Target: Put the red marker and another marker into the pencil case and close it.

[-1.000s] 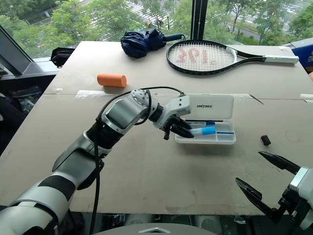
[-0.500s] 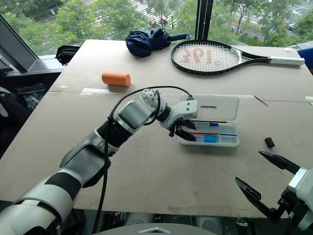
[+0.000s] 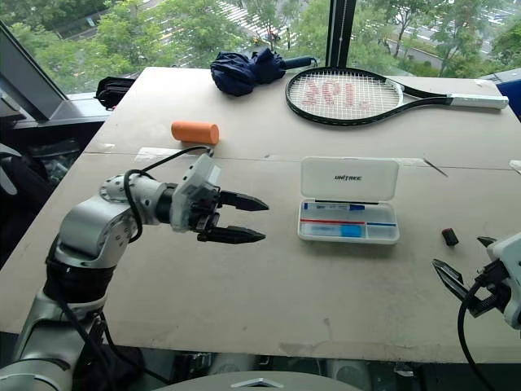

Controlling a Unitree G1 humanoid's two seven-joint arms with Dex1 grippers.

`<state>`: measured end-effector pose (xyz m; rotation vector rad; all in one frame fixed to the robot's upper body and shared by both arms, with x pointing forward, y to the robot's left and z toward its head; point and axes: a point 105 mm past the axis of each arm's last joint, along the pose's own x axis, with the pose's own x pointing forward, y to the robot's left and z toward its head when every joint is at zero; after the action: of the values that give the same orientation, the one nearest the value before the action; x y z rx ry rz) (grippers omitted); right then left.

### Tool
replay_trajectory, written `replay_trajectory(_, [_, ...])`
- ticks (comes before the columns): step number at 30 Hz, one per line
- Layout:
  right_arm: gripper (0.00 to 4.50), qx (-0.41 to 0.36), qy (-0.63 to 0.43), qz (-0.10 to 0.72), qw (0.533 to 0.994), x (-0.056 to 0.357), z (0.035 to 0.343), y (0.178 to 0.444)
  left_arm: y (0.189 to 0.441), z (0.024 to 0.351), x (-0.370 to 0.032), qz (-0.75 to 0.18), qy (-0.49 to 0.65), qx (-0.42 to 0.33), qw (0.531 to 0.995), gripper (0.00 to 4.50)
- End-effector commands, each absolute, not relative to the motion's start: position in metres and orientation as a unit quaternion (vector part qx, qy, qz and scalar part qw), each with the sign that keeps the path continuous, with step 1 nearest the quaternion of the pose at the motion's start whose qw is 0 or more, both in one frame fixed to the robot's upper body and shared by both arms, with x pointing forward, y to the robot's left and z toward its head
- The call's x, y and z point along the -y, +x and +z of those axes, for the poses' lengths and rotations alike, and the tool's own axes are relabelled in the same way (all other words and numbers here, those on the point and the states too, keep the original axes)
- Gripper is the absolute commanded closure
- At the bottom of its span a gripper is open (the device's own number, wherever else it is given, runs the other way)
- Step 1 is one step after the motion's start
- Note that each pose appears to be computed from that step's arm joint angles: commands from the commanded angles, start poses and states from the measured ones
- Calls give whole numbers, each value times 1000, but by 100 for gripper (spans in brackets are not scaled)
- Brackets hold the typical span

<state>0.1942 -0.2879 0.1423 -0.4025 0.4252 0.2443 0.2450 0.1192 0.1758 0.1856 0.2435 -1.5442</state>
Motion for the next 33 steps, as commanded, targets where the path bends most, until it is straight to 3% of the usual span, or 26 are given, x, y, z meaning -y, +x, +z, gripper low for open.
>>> replay_trajectory(1, [0, -258, -167, 73, 949, 306, 135, 211, 214, 190, -134, -702, 75, -92, 702, 133])
replay_trajectory(8, [0, -310, -106, 37, 944, 320, 120, 252, 194, 190, -135, -678, 72, -92, 726, 133])
replay_trajectory(11, [84, -335, -84, 38, 938, 320, 109, 263, 189, 190, -129, -674, 68, -86, 731, 122])
replay_trajectory(19, [438, -345, -103, 55, 931, 322, 103, 266, 177, 189, -120, -665, 64, -80, 740, 122])
replay_trajectory(22, [445, -263, -163, 172, 935, 291, 129, 271, 173, 188, -120, -663, 66, -80, 742, 122])
replay_trajectory(23, [445, -225, -201, 236, 924, 272, 141, 268, 171, 189, -120, -662, 68, -80, 742, 122])
replay_trajectory(26, [445, -206, -278, 390, 853, 230, 147, 255, 166, 191, -124, -661, 76, -83, 742, 122])
replay_trajectory(33, [445, -214, -343, 491, 772, 208, 142, 272, 163, 195, -132, -657, 92, -85, 743, 122])
